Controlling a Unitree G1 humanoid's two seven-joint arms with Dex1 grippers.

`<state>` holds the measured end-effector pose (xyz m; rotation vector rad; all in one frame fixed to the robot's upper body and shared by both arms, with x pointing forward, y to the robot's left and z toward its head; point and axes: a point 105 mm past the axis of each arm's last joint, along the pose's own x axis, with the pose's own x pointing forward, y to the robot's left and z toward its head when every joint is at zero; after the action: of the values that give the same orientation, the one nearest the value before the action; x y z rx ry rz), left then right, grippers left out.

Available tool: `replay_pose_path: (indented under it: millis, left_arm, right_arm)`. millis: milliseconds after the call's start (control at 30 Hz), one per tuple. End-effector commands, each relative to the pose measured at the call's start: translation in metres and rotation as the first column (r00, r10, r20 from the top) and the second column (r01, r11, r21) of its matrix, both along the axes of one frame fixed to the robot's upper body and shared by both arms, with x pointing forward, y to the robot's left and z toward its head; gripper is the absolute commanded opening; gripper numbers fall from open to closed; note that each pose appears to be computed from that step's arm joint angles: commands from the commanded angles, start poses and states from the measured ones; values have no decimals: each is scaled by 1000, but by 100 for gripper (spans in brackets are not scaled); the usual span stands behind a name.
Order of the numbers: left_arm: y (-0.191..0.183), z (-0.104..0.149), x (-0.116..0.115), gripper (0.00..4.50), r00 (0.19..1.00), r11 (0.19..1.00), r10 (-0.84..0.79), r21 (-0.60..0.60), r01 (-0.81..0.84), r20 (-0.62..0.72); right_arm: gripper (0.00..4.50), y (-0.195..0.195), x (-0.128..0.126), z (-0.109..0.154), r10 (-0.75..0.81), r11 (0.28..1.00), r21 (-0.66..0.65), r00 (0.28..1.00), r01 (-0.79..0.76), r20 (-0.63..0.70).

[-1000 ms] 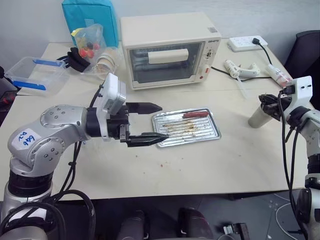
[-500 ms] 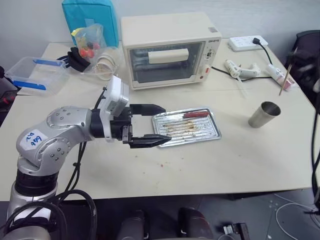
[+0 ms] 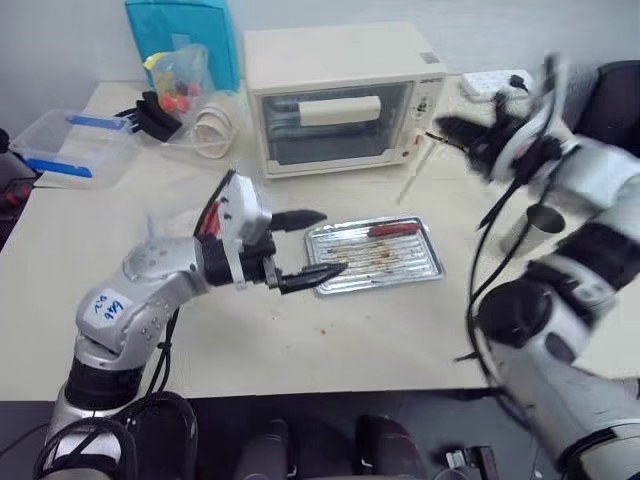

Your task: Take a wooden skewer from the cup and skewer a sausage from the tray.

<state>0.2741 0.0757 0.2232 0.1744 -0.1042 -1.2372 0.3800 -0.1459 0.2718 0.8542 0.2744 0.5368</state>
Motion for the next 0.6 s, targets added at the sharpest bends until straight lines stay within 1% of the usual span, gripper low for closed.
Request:
replay_pose_path:
  millis: [33,100,167,233,267,333,467,600]
  left_arm:
    - [-4,7,4,436,991,996,89,-27,-87,102]
    - [-3,5,15,436,975,983,183,-50,-178,126]
    - [-6,2,20,436,964,971,233,-78,-224,129]
    - [-8,-2,22,436,955,964,263,-88,-253,138]
    - [-8,-4,25,436,948,956,288,-96,-276,136]
    - [-9,-9,29,436,938,943,325,-115,-312,121]
    - [-16,-10,32,436,931,936,339,-142,-321,134]
    - [-24,-6,35,436,927,937,338,-155,-314,161]
  right_arm:
    - [3,15,-17,-7,-47,993,108,999,46,5]
    - [3,26,-23,-14,-54,986,157,998,58,-30]
    - [3,35,-28,-16,-51,978,199,997,60,-50]
    - [3,38,-31,-12,-60,968,239,996,74,-68]
    - [3,39,-32,-7,-60,956,282,995,81,-83]
    - [3,42,-37,-1,-37,942,329,994,70,-106]
    - [3,48,-47,6,22,928,371,988,38,-156]
    - [3,54,-53,2,46,926,375,980,30,-192]
